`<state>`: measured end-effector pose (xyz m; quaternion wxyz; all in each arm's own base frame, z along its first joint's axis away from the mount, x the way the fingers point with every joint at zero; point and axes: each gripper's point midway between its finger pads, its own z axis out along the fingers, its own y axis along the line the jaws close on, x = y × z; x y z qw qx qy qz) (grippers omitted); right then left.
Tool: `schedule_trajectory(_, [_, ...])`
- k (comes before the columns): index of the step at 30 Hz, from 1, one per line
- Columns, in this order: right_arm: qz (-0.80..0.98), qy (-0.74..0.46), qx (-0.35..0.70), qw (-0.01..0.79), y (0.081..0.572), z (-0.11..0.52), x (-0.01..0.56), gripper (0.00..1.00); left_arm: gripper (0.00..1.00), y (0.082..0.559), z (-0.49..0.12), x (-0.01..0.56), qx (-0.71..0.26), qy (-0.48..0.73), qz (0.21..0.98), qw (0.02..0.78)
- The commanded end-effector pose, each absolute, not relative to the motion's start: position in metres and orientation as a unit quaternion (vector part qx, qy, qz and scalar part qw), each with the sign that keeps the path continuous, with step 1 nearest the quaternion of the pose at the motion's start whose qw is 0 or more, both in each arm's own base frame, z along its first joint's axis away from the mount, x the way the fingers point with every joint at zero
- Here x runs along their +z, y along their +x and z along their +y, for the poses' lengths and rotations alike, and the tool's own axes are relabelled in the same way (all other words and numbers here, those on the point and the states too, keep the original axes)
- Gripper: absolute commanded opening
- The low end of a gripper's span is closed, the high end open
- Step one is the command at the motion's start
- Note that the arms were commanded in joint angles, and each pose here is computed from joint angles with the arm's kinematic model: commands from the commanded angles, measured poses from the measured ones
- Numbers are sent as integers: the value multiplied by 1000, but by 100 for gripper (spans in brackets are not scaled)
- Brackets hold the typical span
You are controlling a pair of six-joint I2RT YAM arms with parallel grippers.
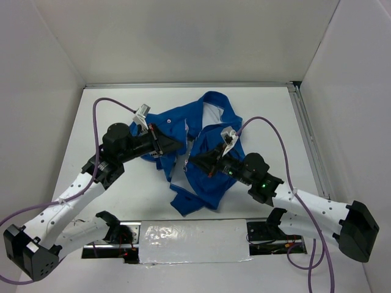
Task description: Zip up the jacket
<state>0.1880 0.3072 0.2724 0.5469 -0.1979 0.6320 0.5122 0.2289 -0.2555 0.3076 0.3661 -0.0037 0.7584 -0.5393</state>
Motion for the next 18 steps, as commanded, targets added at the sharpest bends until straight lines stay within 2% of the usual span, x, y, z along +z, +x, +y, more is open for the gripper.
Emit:
schedule_trajectory(1, [600,-187,527,572,191,307,293,0,0,218,-260,337,-581,17,720,379])
schedule_trajectory(9, [597,-170,523,584,199,306,295,0,0,218,-258,330,-585,-38,735,342])
schedule_trajectory(18, [580,-175,538,586,194,308,305,0,0,224,-247,322,-572,-90,736,350])
